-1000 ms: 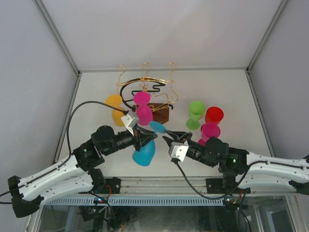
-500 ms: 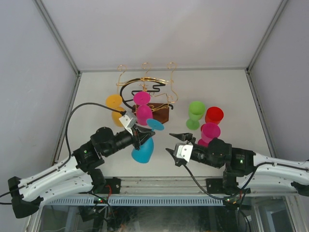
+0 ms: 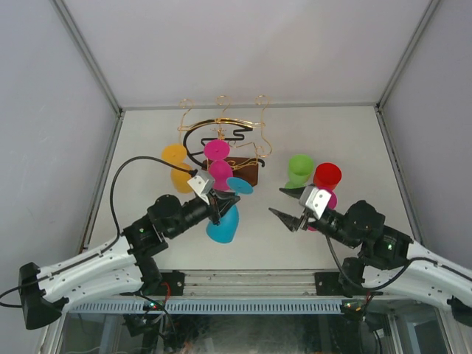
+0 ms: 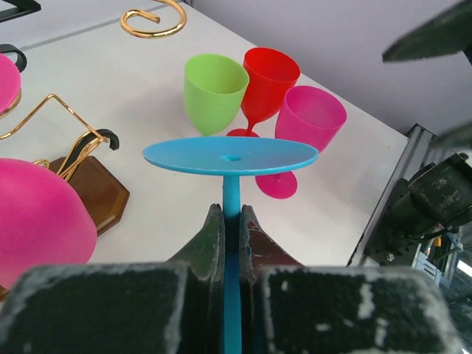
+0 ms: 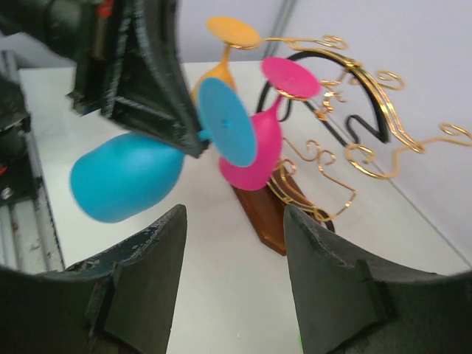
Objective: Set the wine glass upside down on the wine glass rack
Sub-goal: Turn the wine glass upside down at the wine rack.
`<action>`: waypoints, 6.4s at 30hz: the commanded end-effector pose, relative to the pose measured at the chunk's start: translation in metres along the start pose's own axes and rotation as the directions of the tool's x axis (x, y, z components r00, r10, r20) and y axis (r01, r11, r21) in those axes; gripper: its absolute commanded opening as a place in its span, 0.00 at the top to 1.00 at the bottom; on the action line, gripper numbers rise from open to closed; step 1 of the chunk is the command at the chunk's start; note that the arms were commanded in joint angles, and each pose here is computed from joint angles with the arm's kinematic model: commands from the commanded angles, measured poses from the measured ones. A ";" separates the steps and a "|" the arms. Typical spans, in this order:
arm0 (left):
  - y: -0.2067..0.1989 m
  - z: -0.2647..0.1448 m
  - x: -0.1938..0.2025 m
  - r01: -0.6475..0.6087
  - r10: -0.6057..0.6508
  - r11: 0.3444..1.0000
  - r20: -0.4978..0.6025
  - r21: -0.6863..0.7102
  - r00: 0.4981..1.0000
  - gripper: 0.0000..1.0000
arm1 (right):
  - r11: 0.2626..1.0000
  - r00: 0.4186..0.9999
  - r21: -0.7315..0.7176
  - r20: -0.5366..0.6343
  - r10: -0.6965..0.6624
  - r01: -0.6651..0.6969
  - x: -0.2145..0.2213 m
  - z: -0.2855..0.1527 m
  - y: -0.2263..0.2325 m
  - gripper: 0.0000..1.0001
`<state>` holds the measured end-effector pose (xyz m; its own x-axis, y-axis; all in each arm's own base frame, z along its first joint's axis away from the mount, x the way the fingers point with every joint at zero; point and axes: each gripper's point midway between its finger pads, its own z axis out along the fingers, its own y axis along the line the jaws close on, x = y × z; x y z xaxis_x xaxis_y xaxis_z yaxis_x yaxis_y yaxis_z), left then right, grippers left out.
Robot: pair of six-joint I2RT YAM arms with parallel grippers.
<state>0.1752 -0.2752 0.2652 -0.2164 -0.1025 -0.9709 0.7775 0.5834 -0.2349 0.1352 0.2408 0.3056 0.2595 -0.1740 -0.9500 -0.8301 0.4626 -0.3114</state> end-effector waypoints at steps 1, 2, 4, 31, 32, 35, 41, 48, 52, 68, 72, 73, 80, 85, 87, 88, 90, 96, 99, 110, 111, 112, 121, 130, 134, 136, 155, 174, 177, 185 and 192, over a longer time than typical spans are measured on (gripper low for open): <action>0.003 0.006 -0.023 -0.030 0.031 0.999 0.112 -0.015 0.993 1.00 | 0.983 0.977 0.023 0.111 0.181 -0.184 -0.024 -0.007 -0.021 0.46; 0.003 0.008 -0.024 -0.033 0.035 0.999 0.121 -0.017 0.992 1.00 | 0.976 0.970 0.034 0.127 0.208 -0.214 -0.026 -0.010 -0.027 0.46; 0.005 0.009 -0.026 -0.037 0.040 0.999 0.141 -0.026 0.989 1.00 | 0.959 0.954 0.072 0.150 0.260 -0.273 -0.026 -0.015 -0.040 0.45; 0.022 0.063 -0.048 -0.014 0.055 0.990 0.288 -0.143 0.956 1.00 | 0.881 0.920 0.263 0.119 0.374 -0.392 0.009 -0.061 -0.066 0.43; 0.021 0.065 -0.050 -0.015 0.056 0.990 0.291 -0.142 0.955 1.00 | 0.881 0.920 0.265 0.119 0.373 -0.391 0.009 -0.062 -0.066 0.43; 0.020 0.070 -0.055 -0.025 0.070 0.988 0.300 -0.152 0.951 1.00 | 0.881 0.922 0.270 0.117 0.369 -0.388 0.010 -0.064 -0.066 0.43; 0.014 0.071 -0.064 -0.078 0.128 0.982 0.311 -0.170 0.942 1.00 | 0.882 0.921 0.266 0.109 0.374 -0.389 0.012 -0.063 -0.065 0.43; 0.020 0.068 -0.082 -0.052 0.156 0.967 0.421 -0.250 0.894 1.00 | 0.885 0.921 0.254 0.100 0.376 -0.389 0.012 -0.062 -0.063 0.43; 0.015 0.072 -0.086 -0.073 0.180 0.964 0.428 -0.255 0.886 1.00 | 0.884 0.921 0.259 0.085 0.380 -0.389 0.016 -0.062 -0.062 0.43; 0.022 0.083 -0.090 -0.042 0.214 0.947 0.525 -0.319 0.824 1.00 | 0.886 0.921 0.256 0.064 0.384 -0.387 0.019 -0.062 -0.060 0.43; 0.024 0.084 -0.091 -0.061 0.245 0.939 0.532 -0.340 0.811 1.00 | 0.885 0.921 0.258 0.061 0.385 -0.387 0.020 -0.063 -0.060 0.43; 0.025 0.084 -0.091 -0.065 0.253 0.936 0.534 -0.346 0.807 1.00 | 0.886 0.921 0.257 0.062 0.384 -0.386 0.019 -0.063 -0.060 0.43; 0.031 0.092 -0.085 -0.076 0.287 0.920 0.529 -0.385 0.799 1.00 | 0.888 0.924 0.260 0.057 0.379 -0.380 0.020 -0.063 -0.060 0.43; 0.036 0.094 -0.083 -0.077 0.305 0.907 0.519 -0.415 0.798 1.00 | 0.888 0.924 0.263 0.047 0.380 -0.378 0.023 -0.062 -0.061 0.43; 0.039 0.094 -0.082 -0.070 0.300 0.907 0.521 -0.415 0.799 1.00 | 0.887 0.923 0.265 0.042 0.382 -0.379 0.023 -0.062 -0.061 0.43; 0.041 0.094 -0.082 -0.063 0.293 0.910 0.525 -0.411 0.800 1.00 | 0.886 0.923 0.265 0.043 0.383 -0.380 0.022 -0.062 -0.061 0.43; 0.044 0.095 -0.083 -0.048 0.272 0.918 0.536 -0.394 0.799 1.00 | 0.886 0.922 0.263 0.047 0.383 -0.382 0.021 -0.062 -0.061 0.43; 0.049 0.100 -0.082 -0.043 0.266 0.919 0.538 -0.391 0.800 1.00 | 0.884 0.922 0.272 0.037 0.386 -0.381 0.024 -0.063 -0.061 0.43; 0.050 0.103 -0.077 -0.041 0.260 0.920 0.531 -0.389 0.807 1.00 | 0.884 0.922 0.271 0.037 0.386 -0.381 0.024 -0.063 -0.061 0.43; 0.054 0.113 -0.064 -0.030 0.250 0.915 0.508 -0.401 0.824 1.00 | 0.885 0.921 0.267 0.035 0.388 -0.383 0.024 -0.064 -0.060 0.43; 0.054 0.114 -0.065 -0.031 0.252 0.914 0.508 -0.404 0.824 1.00 | 0.884 0.921 0.267 0.035 0.388 -0.383 0.024 -0.064 -0.060 0.43; 0.055 0.114 -0.065 -0.031 0.254 0.913 0.507 -0.407 0.823 1.00 | 0.885 0.921 0.268 0.035 0.387 -0.382 0.024 -0.064 -0.060 0.43; 0.062 0.121 -0.064 -0.033 0.267 0.902 0.497 -0.431 0.826 1.00 | 0.888 0.923 0.262 0.028 0.385 -0.378 0.022 -0.066 -0.058 0.43; 0.071 0.127 -0.060 -0.033 0.273 0.894 0.486 -0.447 0.830 1.00 | 0.888 0.921 0.255 0.024 0.389 -0.382 0.021 -0.067 -0.057 0.43; 0.072 0.132 -0.057 -0.036 0.276 0.892 0.479 -0.450 0.833 1.00 | 0.889 0.921 0.256 0.024 0.388 -0.381 0.020 -0.067 -0.057 0.43; 0.073 0.135 -0.056 -0.037 0.276 0.892 0.478 -0.451 0.834 1.00 | 0.888 0.921 0.258 0.024 0.388 -0.380 0.019 -0.068 -0.058 0.43; 0.072 0.153 -0.061 -0.064 0.311 0.884 0.478 -0.463 0.821 1.00 | 0.887 0.921 0.264 0.007 0.390 -0.378 0.022 -0.071 -0.057 0.43; 0.058 0.165 -0.058 -0.129 0.328 0.905 0.474 -0.405 0.817 1.00 | 0.887 0.922 0.269 0.002 0.388 -0.374 0.023 -0.075 -0.056 0.43; 0.055 0.166 -0.053 -0.148 0.336 0.907 0.466 -0.394 0.819 1.00 | 0.887 0.922 0.269 0.002 0.388 -0.374 0.023 -0.075 -0.056 0.43; 0.044 0.166 -0.044 -0.190 0.349 0.913 0.450 -0.361 0.822 1.00 | 0.887 0.921 0.269 -0.001 0.390 -0.375 0.024 -0.075 -0.055 0.43; 0.040 0.164 -0.038 -0.204 0.361 0.908 0.434 -0.367 0.826 1.00 | 0.887 0.921 0.272 0.000 0.389 -0.374 0.024 -0.076 -0.055 0.43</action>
<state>0.3173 -0.3775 0.2670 0.3139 -0.1910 -0.9300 0.5211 0.8535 0.0006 0.1511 0.1498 0.2782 -0.1489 -0.0113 -0.9888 -0.7023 0.7052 0.0977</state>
